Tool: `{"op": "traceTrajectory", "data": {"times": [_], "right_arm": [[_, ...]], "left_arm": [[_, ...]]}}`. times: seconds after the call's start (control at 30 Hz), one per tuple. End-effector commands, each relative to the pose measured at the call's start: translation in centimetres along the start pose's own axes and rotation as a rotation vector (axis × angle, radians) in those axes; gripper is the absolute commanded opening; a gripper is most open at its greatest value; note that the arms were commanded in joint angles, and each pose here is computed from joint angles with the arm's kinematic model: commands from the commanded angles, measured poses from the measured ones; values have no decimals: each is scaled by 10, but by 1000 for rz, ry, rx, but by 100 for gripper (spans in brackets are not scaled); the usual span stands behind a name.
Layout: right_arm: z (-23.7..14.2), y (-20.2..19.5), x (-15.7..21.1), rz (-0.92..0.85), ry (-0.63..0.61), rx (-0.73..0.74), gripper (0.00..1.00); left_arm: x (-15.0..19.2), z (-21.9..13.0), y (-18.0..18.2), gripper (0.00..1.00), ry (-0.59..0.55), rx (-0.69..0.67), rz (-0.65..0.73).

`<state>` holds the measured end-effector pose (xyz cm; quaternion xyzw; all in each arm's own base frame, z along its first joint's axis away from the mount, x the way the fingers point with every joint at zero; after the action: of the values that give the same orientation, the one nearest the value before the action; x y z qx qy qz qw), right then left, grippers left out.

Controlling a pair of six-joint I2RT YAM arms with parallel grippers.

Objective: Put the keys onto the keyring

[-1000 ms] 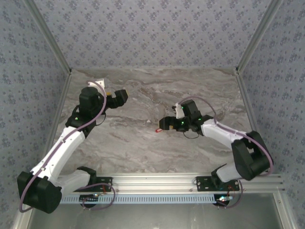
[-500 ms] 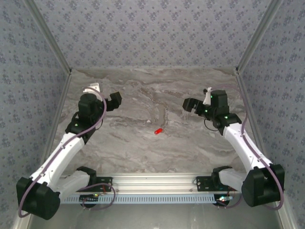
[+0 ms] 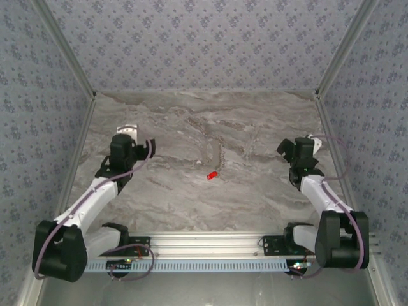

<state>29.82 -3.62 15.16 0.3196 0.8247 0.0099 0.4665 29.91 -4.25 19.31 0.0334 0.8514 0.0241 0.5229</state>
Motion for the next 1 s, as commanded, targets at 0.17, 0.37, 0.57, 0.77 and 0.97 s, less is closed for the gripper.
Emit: {"op": "traceTrajectory", "data": {"times": [0.17,0.37,0.57,0.77,0.97], "right_arm": [[18,17,-4,-350,-164,-93,100],[32,30,4,-439,-166,-180,100],[37,15,18,-379,-180,-199,100],[41,10,31,-366,-224,-264,100],[49,18,30,-380,-174,-283,100]], "left_arm": [[23,18,54,98,-111,-139,-56],[44,43,64,98,-102,-94,-45],[49,61,60,98,-120,30,-83],[57,74,43,98,-109,106,-7],[57,75,44,98,-88,76,-8]]}}
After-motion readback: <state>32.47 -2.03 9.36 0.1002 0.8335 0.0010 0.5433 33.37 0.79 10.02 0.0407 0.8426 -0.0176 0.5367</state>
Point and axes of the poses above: each hand's point on the last joint's axis, 136 mm out from that joint toward the fingers, its own z axis out along the fingers, its own y axis along the line the jaws close on, x = y × z, the point moved 6 cm from there along -z, back along the fingers, and after that the axes turned 6 degrees about z, right-handed, at the moved point
